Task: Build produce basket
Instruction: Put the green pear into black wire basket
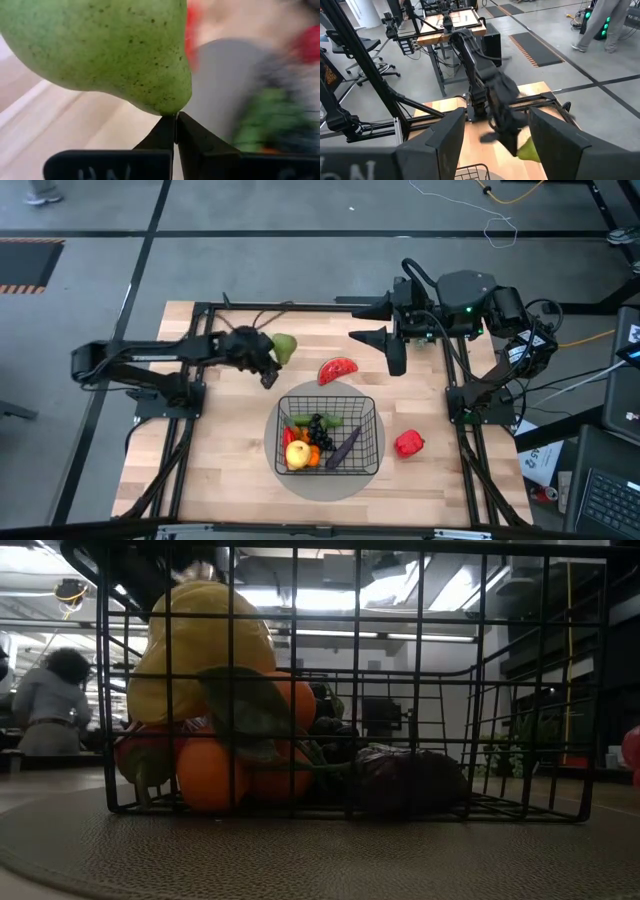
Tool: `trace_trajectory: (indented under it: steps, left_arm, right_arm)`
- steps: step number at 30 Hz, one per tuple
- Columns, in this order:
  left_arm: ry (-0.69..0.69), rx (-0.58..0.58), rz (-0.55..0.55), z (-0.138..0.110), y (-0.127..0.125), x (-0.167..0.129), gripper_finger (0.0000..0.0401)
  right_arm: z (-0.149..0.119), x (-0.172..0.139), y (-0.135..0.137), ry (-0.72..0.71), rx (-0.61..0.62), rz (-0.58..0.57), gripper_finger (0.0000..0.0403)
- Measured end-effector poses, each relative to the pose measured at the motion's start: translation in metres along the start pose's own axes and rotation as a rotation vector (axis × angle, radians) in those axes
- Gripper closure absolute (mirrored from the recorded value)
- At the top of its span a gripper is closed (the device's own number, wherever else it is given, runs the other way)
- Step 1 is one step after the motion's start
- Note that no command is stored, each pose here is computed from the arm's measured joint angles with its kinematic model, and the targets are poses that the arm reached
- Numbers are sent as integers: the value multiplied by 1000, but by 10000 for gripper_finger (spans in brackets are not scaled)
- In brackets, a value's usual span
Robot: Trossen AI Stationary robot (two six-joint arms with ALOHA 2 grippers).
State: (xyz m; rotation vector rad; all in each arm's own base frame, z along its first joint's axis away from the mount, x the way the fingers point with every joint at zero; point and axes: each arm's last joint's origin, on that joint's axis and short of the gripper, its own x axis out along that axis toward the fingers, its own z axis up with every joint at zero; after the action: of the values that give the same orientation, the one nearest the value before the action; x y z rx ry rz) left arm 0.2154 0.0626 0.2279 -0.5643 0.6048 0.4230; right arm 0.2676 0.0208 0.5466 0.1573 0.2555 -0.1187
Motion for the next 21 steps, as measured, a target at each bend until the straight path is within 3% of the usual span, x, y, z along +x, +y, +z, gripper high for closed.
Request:
trace_trajectory:
  steps: [6,9,14,21]
  left_arm:
    - [-186,133,-461,13,-38,-45,401]
    - [-258,177,-624,14,-56,-57,401]
    - [-346,207,-736,15,-77,-60,401]
    - [-270,184,-782,4,-96,-31,401]
  right_arm:
    - [0,0,-1,-1,1,-5,183]
    - [1,1,-3,-11,4,-11,183]
    - [5,1,-5,-42,12,-17,183]
    - [4,5,-6,-38,-7,-20,183]
